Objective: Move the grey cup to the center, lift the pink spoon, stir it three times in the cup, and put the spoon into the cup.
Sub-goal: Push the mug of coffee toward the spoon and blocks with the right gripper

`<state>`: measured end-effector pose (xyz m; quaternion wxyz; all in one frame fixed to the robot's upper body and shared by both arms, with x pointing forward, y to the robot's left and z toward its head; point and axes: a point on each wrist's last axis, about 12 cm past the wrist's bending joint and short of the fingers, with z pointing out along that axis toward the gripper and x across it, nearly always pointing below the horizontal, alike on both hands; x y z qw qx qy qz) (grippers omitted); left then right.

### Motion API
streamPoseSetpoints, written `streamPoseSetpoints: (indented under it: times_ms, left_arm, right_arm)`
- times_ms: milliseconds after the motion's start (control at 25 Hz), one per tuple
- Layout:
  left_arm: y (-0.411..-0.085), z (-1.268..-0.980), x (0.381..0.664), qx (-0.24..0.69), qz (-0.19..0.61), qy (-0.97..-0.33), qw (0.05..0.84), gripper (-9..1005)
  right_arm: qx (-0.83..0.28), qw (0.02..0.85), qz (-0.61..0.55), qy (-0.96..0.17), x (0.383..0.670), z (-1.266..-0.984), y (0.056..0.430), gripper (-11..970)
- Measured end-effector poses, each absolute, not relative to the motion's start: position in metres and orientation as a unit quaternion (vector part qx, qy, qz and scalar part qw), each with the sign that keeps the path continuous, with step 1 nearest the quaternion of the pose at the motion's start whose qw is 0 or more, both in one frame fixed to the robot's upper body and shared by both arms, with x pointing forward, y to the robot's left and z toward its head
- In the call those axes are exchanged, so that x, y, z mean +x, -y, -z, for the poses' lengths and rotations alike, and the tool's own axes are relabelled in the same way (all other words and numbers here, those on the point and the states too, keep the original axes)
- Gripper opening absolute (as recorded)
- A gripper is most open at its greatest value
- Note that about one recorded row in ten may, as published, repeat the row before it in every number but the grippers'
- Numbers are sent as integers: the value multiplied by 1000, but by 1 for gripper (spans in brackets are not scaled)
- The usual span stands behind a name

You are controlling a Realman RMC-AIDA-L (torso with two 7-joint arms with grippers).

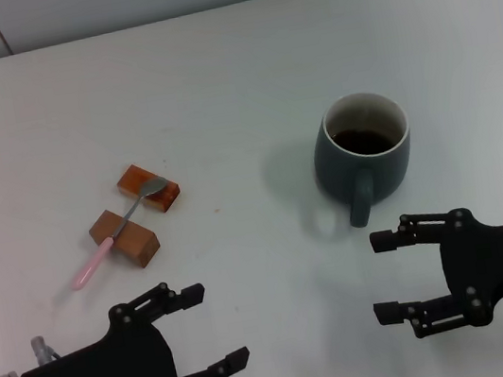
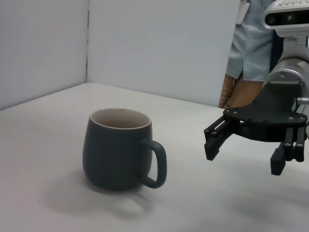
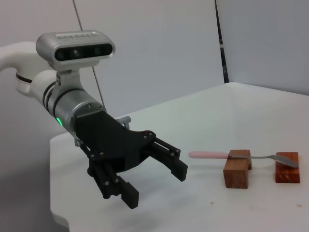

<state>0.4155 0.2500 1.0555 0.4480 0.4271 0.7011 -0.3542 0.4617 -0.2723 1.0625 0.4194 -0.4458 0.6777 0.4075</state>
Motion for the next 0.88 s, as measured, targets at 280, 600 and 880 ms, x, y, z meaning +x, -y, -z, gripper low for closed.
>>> streamPoseSetpoints:
  times_ms: [280,600,880]
  left_arm:
    - [-249,-1055,414,428,357,-700,446,843]
    - [-248,-1055,414,426,359,-700,447,840]
    - [-246,-1055,415,430,361,-697,447,836]
  right_arm:
    - [-445,419,-408,-678,460,-1062,273,797]
    - [-379,529,-405,-642,454,-1064,281,745]
    - [-265,678,-319,-607,438,-1050,301,699]
